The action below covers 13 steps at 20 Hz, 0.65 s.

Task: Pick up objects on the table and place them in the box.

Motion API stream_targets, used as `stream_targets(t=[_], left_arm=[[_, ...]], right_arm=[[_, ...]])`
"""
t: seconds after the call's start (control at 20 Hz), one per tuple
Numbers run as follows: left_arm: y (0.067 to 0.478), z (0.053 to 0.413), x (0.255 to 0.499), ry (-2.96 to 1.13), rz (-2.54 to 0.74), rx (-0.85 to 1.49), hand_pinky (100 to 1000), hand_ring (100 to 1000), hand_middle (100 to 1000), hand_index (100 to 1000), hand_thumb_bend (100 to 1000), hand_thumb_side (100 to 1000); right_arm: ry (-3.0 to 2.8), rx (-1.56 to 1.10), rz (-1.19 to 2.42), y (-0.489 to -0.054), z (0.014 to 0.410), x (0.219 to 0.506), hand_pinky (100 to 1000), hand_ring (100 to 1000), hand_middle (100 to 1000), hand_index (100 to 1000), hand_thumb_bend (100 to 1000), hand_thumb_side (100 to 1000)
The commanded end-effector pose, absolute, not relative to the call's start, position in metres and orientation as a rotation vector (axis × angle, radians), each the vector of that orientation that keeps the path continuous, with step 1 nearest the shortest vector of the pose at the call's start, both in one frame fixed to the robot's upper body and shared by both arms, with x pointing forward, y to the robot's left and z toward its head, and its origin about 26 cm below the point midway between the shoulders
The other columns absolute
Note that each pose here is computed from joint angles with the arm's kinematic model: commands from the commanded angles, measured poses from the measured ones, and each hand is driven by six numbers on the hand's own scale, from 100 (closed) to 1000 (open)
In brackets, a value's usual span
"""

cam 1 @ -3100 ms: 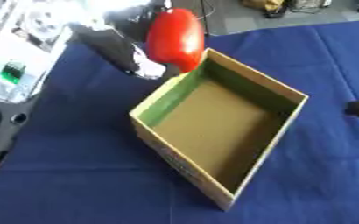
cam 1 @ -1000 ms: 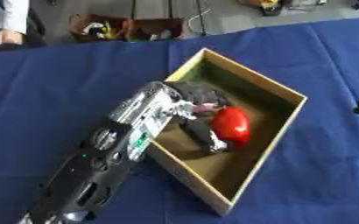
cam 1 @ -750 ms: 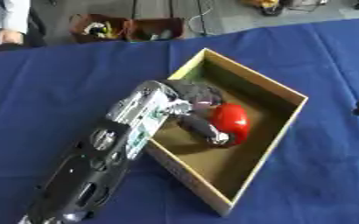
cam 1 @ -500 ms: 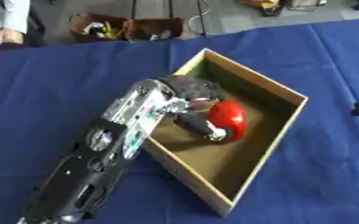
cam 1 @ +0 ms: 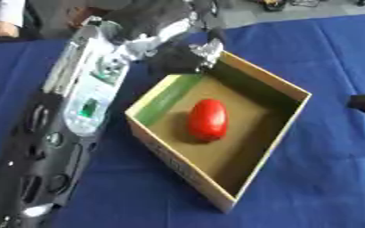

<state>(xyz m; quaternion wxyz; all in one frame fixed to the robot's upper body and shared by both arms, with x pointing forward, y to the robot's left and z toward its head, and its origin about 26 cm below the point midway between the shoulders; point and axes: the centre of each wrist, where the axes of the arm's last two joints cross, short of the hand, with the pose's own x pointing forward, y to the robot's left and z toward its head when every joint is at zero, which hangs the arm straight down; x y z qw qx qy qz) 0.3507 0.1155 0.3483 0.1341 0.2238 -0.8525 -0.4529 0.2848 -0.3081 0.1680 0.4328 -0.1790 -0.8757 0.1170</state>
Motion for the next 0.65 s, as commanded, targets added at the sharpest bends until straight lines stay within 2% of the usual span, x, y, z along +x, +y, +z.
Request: stream_targets(t=[0.05,0.15,0.4,0.5,0.65], left_arm=[[0.157,0.368,0.312,-2.691,-0.853,0.282,807,755,746,1000,100,1000],[0.180,0.367,0.300,-2.711,-0.648,0.010,774,739,716,985,100,1000],[0.223,0.327,0.307,-2.809,-0.418,-0.266,716,688,672,939,100,1000],[0.234,0.303,0.309,-2.837,-0.365,-0.317,715,701,679,938,100,1000],[0.249,0.265,0.309,-2.813,-0.323,-0.263,727,704,670,926,100,1000]], right_arm=[[-2.215,-0.462,0.274,-0.312,0.175,0.284,902,846,616,720,100,861],[-2.230,-0.464,0.254,-0.313,0.176,0.284,898,843,616,721,100,842],[-2.299,-0.469,0.214,-0.315,0.181,0.285,891,837,616,722,100,795],[-2.325,-0.462,0.206,-0.315,0.184,0.286,889,835,616,723,100,782],[-2.352,-0.450,0.199,-0.314,0.187,0.287,886,833,620,723,100,772]])
